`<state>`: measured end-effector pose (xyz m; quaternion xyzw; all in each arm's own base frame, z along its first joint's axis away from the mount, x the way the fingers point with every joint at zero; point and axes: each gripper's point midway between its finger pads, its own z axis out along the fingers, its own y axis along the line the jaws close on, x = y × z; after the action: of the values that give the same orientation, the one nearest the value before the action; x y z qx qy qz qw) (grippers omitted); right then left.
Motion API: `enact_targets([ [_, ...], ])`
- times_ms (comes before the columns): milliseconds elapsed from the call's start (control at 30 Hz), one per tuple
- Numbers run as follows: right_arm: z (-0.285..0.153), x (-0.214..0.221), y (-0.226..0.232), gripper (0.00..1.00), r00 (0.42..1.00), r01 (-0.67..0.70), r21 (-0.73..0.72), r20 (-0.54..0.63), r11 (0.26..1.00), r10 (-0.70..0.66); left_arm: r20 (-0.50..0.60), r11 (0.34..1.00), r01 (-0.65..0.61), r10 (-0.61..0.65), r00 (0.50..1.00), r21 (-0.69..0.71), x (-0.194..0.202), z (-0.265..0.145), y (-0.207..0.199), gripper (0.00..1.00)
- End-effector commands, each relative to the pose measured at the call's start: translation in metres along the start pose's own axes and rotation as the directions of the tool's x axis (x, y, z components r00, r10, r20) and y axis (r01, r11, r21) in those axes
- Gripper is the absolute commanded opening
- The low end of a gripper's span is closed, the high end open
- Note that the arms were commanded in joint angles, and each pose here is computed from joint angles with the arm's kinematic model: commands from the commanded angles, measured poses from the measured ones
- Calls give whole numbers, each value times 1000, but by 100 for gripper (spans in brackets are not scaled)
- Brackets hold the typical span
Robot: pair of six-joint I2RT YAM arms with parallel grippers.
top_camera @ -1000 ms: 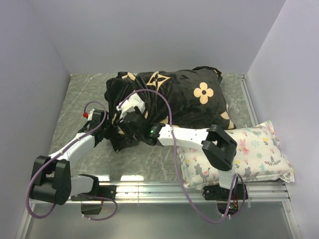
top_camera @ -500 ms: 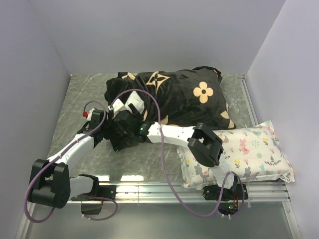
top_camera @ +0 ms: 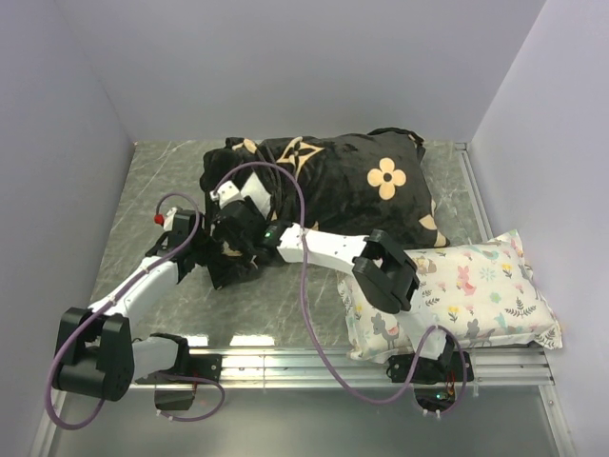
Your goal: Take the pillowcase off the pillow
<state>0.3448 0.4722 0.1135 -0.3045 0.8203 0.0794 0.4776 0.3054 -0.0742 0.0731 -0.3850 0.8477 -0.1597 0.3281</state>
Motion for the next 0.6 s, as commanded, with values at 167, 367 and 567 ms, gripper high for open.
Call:
enact_targets([
  [167, 40, 37, -65, 31, 983, -139, 110, -102, 984, 150, -41, 999, -22, 21, 999, -36, 8, -9, 10, 0],
  [367, 32, -3, -71, 0, 957, -278, 30, -75, 960, 280, -62, 996, -88, 89, 994, 21, 20, -12, -11, 0],
  [567, 24, -52, -98, 0, 871, -490, -73, -51, 868, 488, -87, 990, -144, 142, 986, -14, 45, -8, -10, 0],
])
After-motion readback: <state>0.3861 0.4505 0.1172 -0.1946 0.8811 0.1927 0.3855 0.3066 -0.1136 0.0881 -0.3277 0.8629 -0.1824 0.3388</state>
